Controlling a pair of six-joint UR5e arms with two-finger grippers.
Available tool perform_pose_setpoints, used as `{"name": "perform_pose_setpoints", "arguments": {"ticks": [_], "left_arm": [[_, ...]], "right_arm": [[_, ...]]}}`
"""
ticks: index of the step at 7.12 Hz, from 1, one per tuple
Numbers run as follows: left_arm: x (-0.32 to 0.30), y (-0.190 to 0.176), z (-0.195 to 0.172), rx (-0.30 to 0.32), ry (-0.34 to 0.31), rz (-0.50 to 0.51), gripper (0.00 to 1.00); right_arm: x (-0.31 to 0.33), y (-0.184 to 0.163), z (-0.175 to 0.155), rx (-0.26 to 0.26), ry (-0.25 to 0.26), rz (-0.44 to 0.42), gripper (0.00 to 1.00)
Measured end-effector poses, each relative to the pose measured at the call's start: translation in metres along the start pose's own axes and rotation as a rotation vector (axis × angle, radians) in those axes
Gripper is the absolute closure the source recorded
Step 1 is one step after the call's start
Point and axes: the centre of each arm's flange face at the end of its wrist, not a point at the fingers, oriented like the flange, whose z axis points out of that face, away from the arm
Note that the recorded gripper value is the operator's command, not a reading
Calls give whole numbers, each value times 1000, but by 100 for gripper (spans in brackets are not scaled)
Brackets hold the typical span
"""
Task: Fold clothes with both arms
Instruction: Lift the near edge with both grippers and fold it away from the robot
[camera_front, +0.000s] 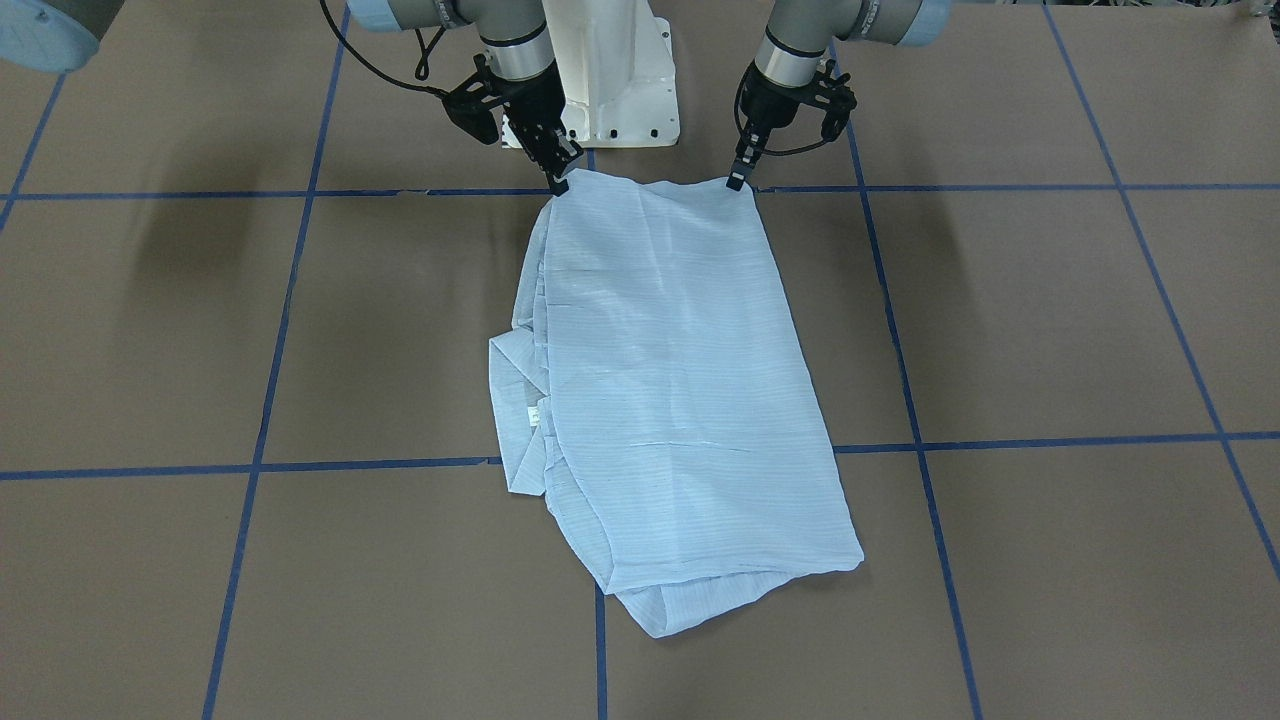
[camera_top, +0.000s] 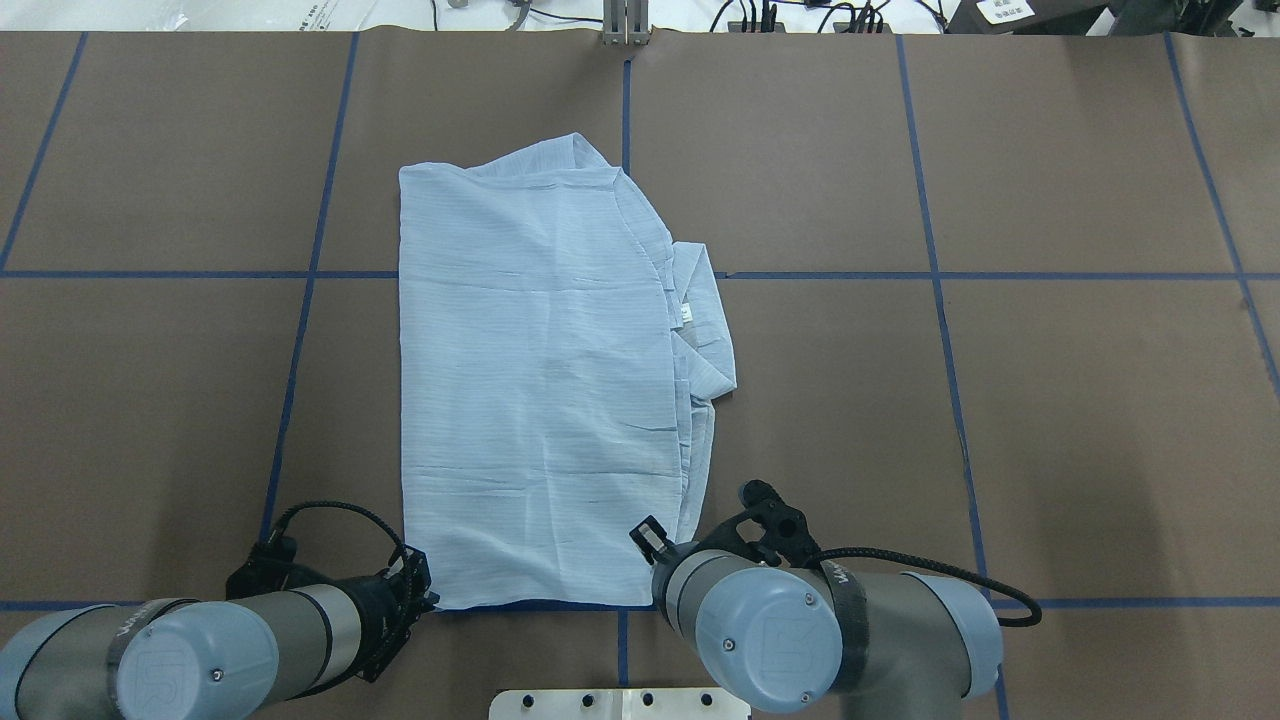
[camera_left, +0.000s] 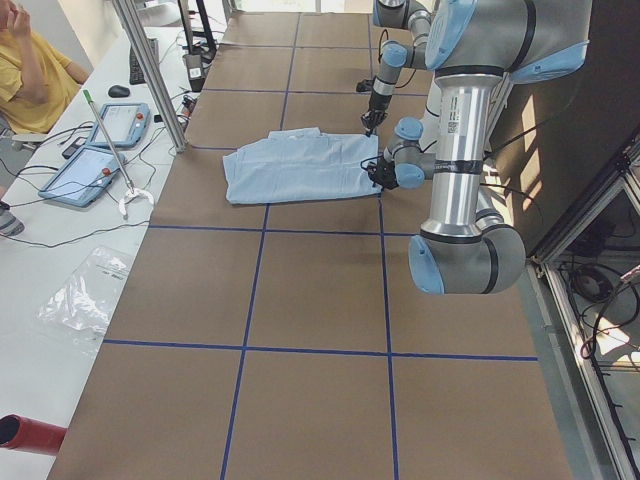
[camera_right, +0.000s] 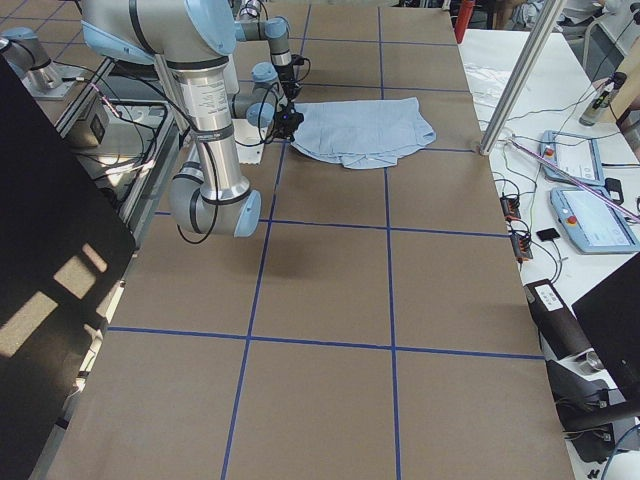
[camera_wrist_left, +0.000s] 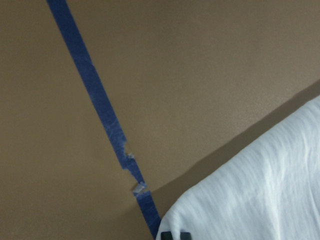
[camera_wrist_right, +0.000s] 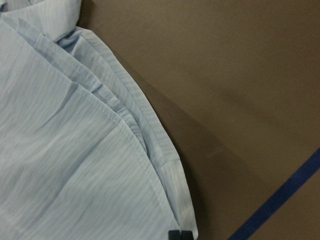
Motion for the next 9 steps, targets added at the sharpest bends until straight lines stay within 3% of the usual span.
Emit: {"name": "perform_pose_setpoints", "arguments": {"ticks": [2, 6, 9], "left_arm": [[9, 11, -32, -21, 10, -2, 100], [43, 23, -117, -129, 94, -16, 100], [56, 22, -162, -137, 116, -22, 100]], "right_arm": [[0, -2, -7, 2, -4, 6, 100], [-19, -12, -73, 1, -46, 28, 100], [-20, -23, -110, 6, -51, 45, 100]]}}
